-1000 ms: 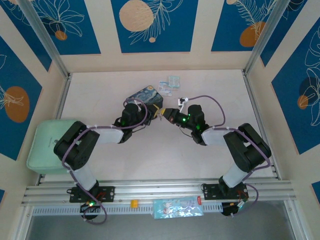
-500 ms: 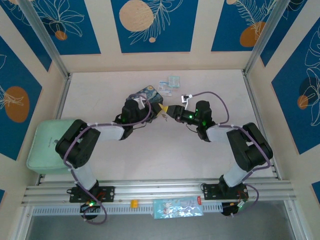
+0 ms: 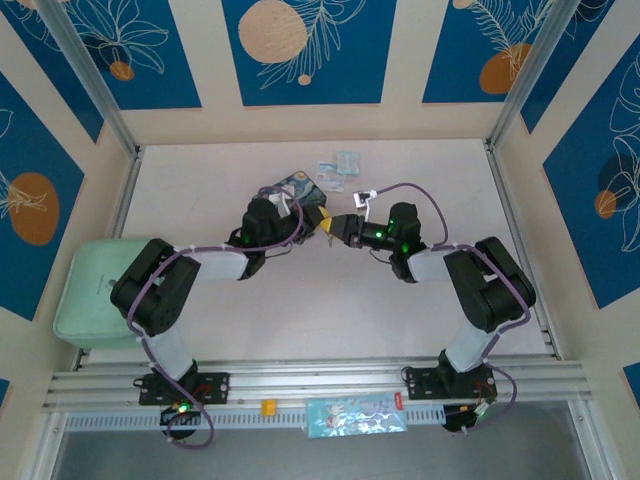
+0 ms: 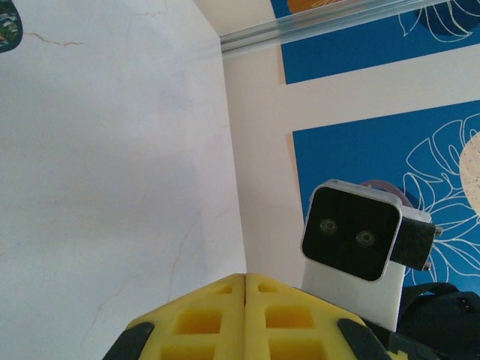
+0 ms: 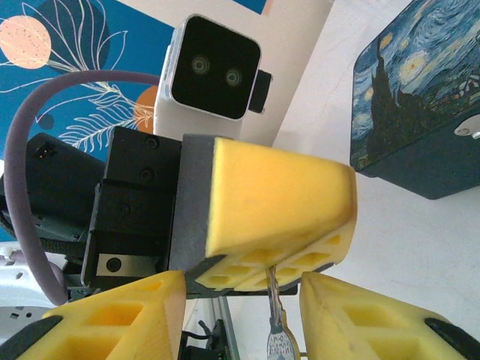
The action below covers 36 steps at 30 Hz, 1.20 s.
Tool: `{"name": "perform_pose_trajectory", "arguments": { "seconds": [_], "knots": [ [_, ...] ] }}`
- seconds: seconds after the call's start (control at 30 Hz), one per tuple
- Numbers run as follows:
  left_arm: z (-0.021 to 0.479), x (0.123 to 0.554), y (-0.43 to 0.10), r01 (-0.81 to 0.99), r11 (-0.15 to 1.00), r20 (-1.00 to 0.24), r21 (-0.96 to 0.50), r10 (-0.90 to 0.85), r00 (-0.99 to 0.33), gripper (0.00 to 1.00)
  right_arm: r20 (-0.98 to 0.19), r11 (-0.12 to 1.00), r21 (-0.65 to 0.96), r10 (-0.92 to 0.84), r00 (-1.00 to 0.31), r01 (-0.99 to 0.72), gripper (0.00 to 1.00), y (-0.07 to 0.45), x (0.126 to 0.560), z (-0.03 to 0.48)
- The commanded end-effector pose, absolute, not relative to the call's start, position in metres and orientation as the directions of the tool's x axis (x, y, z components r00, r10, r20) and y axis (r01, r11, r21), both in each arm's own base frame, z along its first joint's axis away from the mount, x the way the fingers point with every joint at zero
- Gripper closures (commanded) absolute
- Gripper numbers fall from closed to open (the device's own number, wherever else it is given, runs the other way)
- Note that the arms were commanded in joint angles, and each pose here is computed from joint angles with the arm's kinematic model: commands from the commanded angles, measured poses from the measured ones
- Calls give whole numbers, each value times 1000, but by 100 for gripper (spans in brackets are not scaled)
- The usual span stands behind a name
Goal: Unlock a padlock with a key
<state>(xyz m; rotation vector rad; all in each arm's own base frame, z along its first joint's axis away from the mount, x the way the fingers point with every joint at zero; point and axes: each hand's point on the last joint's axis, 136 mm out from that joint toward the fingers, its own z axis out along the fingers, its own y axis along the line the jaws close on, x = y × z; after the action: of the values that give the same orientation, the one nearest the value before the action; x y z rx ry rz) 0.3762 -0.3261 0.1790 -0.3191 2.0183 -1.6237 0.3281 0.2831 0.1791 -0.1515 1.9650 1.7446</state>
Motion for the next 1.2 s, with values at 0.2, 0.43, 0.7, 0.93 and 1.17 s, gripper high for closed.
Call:
{"name": "perform_pose_trajectory", "arguments": {
  "seconds": [0.2, 0.43, 0.7, 0.93, 1.17],
  "knots": [
    [191, 382, -319, 178, 229, -276, -957, -527, -804, 100, -435, 177, 898, 237, -868, -402, 65, 281, 320, 177],
    [190, 382, -317, 172, 225, -269, -959, -536, -800, 100, -435, 189, 898, 238, -868, -398, 74, 280, 320, 176],
    [189, 382, -316, 169, 229, -270, -959, -541, -796, 100, -429, 189, 900, 237, -871, -392, 84, 279, 320, 175],
    [190, 383, -316, 172, 229, -273, -958, -543, -795, 100, -424, 196, 902, 241, -873, -384, 70, 278, 320, 174],
    [193, 383, -316, 176, 225, -273, -958, -544, -794, 100, -428, 204, 900, 244, -870, -385, 89, 277, 321, 175]
  ]
}}
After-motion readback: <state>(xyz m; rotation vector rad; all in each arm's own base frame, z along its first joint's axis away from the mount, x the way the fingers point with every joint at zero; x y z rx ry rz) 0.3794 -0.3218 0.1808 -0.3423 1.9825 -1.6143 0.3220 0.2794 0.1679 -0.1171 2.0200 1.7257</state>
